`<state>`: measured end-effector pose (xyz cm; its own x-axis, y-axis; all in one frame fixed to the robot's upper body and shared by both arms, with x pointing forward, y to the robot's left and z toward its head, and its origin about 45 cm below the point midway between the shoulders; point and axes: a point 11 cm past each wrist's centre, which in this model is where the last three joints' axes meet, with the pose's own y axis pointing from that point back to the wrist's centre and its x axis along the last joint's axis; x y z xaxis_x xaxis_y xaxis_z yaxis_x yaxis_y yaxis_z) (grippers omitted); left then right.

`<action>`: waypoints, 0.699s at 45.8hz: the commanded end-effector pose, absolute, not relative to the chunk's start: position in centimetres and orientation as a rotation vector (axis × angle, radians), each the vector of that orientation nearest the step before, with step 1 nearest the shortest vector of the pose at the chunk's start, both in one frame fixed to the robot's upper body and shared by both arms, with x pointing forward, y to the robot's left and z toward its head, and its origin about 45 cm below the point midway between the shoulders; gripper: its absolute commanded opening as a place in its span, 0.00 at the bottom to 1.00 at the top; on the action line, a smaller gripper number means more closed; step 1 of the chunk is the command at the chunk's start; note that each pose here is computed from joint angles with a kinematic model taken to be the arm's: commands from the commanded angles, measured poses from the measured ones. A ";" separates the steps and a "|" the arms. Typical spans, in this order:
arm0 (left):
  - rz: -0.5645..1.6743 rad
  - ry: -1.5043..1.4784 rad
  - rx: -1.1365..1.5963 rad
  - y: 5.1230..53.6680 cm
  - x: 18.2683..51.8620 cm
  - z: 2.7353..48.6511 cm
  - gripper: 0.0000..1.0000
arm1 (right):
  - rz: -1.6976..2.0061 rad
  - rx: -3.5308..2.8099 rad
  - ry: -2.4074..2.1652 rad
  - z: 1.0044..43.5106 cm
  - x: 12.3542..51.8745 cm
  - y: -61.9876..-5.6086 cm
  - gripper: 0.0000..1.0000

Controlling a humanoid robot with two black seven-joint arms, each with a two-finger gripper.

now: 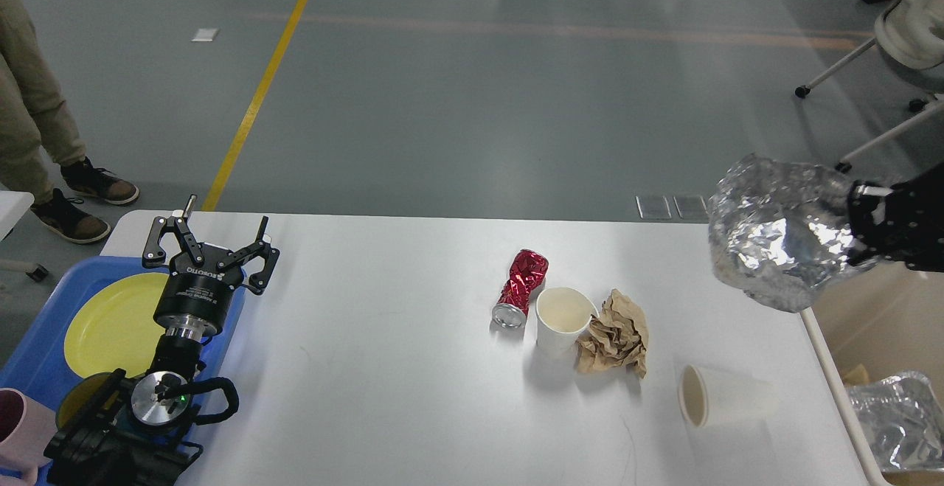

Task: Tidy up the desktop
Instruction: 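Lift the foil ball and carry it over the white bin, then lower the foil ball into the white bin and release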

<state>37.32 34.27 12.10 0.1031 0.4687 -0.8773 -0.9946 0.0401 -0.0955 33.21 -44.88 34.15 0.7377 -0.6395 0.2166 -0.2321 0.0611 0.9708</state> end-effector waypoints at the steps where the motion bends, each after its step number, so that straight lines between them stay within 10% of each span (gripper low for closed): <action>1: 1.316 0.780 -0.879 34.3 37.3 12.1 0.96 | -0.405 1.410 -0.880 31.6 32.0 -52.0 0.00; 32: 1.317 0.781 -0.881 34.3 37.3 12.1 0.96 | -0.093 0.936 -1.189 9.7 25.4 -62.4 0.00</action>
